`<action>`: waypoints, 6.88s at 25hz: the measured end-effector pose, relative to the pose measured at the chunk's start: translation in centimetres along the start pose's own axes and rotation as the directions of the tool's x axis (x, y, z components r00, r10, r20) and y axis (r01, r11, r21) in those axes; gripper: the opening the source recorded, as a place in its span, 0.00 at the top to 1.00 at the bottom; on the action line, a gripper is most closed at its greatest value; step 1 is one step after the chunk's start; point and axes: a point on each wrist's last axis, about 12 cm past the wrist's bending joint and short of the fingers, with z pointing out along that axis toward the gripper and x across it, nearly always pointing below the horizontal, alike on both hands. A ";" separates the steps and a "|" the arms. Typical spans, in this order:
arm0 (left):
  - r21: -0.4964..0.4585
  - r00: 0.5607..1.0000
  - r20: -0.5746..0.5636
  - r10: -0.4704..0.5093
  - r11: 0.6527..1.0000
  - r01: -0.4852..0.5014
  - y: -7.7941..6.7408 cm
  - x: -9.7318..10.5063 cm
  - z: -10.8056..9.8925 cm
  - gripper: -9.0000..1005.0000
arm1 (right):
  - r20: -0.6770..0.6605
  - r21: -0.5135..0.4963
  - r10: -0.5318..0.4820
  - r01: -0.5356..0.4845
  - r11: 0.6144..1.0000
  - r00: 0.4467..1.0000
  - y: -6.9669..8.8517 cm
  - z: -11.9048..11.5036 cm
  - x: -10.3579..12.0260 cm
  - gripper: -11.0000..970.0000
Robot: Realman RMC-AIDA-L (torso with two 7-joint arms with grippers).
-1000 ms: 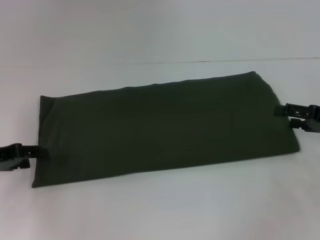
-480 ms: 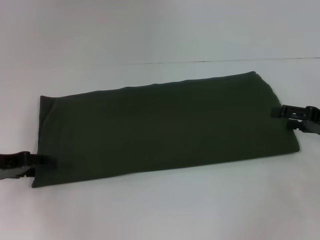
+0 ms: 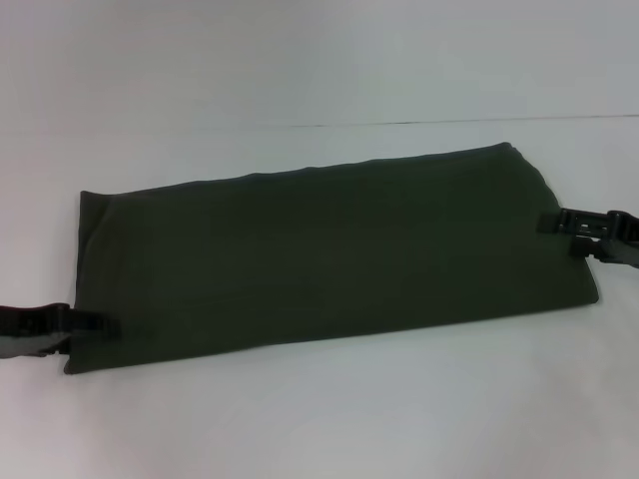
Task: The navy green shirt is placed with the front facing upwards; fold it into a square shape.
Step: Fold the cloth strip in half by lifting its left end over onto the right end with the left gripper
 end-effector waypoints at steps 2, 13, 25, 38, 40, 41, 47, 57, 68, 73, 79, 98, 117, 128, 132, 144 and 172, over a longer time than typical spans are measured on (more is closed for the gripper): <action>0.007 1.000 -0.007 0.001 1.000 -0.001 -0.2 0.0 0.1 0.31 | 0.000 0.000 0.000 0.000 1.000 1.000 0.0 0.0 0.0 0.05; -0.014 1.000 -0.013 0.005 1.000 -0.005 0.0 -0.1 0.1 0.62 | -0.001 0.001 0.001 -0.001 1.000 1.000 0.0 0.0 0.0 0.05; -0.026 1.000 -0.024 0.015 1.000 -0.016 -0.1 -0.3 0.1 0.84 | -0.103 0.047 -0.018 0.023 0.999 0.995 1.3 -0.6 -1.5 0.05; -0.029 0.999 -0.041 0.034 0.999 -0.035 -0.3 -0.2 0.4 0.90 | -0.333 0.281 0.037 0.061 0.958 0.942 4.2 -0.2 -5.1 0.05; -0.027 0.999 -0.043 0.031 0.999 -0.032 -0.3 -0.1 0.4 0.90 | -0.344 0.302 0.034 0.077 0.950 0.938 4.0 0.4 -4.7 0.05; -0.026 0.999 -0.044 0.030 0.999 -0.031 -0.2 0.0 0.4 0.90 | -0.347 0.308 0.034 0.080 0.948 0.937 3.9 0.5 -4.5 0.05; -0.024 0.999 -0.046 0.028 0.999 -0.029 -0.2 0.1 0.5 0.90 | -0.331 0.346 0.025 0.096 0.933 0.943 3.2 0.8 -4.3 0.05; -0.017 0.999 -0.046 0.027 0.999 -0.028 -0.3 0.1 0.5 0.90 | -0.320 0.341 0.004 0.111 0.934 0.947 3.4 2.1 -3.6 0.05; -0.017 0.999 -0.046 0.028 0.999 -0.029 -0.3 0.1 0.5 0.90 | -0.314 0.348 -0.005 0.120 0.930 0.949 3.3 2.9 -3.1 0.05; -0.016 0.999 -0.045 0.030 0.999 -0.031 -0.4 0.1 0.5 0.90 | -0.313 0.345 -0.007 0.121 0.931 0.950 3.4 3.1 -3.0 0.05; -0.016 0.998 -0.044 0.035 0.999 -0.036 -0.5 -0.1 0.4 0.90 | -0.330 0.352 -0.022 0.144 0.925 0.944 3.5 3.2 -2.9 0.21; -0.013 0.998 -0.047 0.038 0.999 -0.038 -0.5 -0.2 0.4 0.91 | -0.377 0.378 -0.043 0.196 0.905 0.925 3.6 3.1 -3.0 0.83; -0.017 0.996 -0.067 0.057 0.998 -0.058 -0.2 -0.5 -2.2 0.94 | -0.549 0.291 -0.101 0.304 0.907 0.829 5.5 5.0 -0.6 0.98; -0.068 0.994 -0.109 -0.001 0.998 -0.006 1.9 1.5 -5.9 0.94 | -0.677 0.136 -0.151 0.324 0.936 0.720 7.3 5.1 1.5 0.98; -0.091 0.992 -0.125 -0.024 0.996 0.013 2.5 2.3 -7.3 0.94 | -0.710 0.084 -0.173 0.326 0.942 0.682 8.1 5.4 2.3 0.98; -0.066 0.986 -0.160 -0.037 0.997 0.027 2.7 3.5 -8.3 0.94 | -0.800 0.000 -0.198 0.331 0.944 0.566 9.3 6.1 4.9 0.98; -0.047 0.986 -0.167 -0.018 0.999 0.010 2.1 2.7 -8.1 0.94 | -0.800 0.039 -0.118 0.247 0.968 0.588 7.9 2.4 3.6 0.81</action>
